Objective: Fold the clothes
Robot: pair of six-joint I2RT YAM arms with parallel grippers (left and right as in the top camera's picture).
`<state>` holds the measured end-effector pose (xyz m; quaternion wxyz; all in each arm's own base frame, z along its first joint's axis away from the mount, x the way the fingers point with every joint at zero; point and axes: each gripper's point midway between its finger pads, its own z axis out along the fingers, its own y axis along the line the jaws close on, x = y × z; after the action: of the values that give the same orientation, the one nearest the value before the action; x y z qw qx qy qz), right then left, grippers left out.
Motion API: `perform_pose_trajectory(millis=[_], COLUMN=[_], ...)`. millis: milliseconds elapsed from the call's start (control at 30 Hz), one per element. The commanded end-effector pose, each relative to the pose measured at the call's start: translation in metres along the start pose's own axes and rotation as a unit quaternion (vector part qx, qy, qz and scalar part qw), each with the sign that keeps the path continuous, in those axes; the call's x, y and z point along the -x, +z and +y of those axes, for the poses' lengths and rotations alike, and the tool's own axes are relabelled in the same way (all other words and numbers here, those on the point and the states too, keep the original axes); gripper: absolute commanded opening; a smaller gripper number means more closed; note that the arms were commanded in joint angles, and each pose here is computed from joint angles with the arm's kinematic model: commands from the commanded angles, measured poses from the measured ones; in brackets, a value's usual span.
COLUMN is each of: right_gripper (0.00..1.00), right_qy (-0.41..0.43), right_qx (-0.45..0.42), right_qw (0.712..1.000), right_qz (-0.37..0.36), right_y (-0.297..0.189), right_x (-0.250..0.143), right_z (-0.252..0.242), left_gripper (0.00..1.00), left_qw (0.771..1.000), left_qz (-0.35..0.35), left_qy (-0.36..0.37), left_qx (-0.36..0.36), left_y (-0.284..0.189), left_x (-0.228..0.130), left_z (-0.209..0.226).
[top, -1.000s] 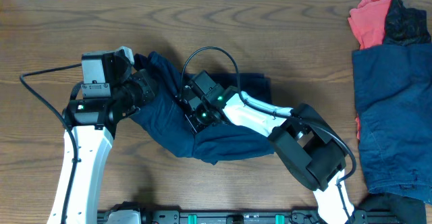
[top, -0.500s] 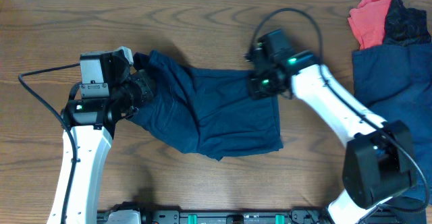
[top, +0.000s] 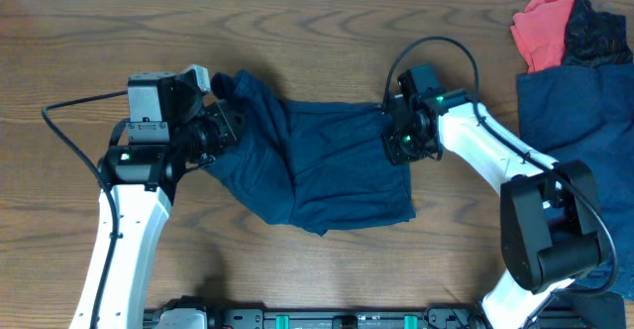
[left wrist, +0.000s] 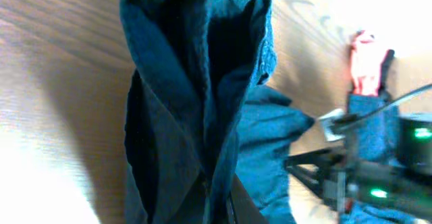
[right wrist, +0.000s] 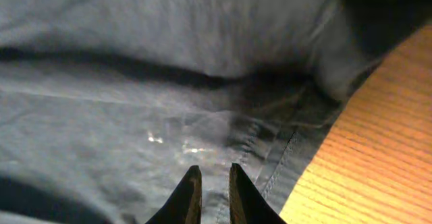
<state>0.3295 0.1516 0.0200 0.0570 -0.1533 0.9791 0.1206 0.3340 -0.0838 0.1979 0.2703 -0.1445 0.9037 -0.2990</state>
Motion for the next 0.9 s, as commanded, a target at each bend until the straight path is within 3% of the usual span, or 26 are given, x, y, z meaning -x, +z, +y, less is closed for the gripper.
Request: perform_pose_trajectory(millis=[0,167,400,867], right_gripper=[0.13,0.13,0.12,0.1], right_qy=[-0.009,-0.003,0.009,0.005], right_qx=[-0.006,-0.006,-0.007,-0.006], right_qw=[1.0,1.0,1.0,1.0], right_qz=[0.013,0.014,0.022,0.029], right_y=[0.013,0.024,0.034,0.036], right_x=[-0.013,-0.022,-0.035,-0.038], right_z=[-0.006,-0.007,-0.01,-0.004], left_gripper=[0.06,0.06,0.06,0.06], left_qw=[0.999,0.995,0.985,0.995], left_qz=[-0.01,0.009,0.038,0.007], left_qy=[-0.004,-0.011,0.042,0.058], left_qx=[-0.053,-0.101,-0.165,-0.083], left_y=[-0.01,-0.005,0.001,0.048], left_x=[0.008,-0.003,-0.031,-0.069], left_z=[-0.033,-0.065,-0.118,-0.142])
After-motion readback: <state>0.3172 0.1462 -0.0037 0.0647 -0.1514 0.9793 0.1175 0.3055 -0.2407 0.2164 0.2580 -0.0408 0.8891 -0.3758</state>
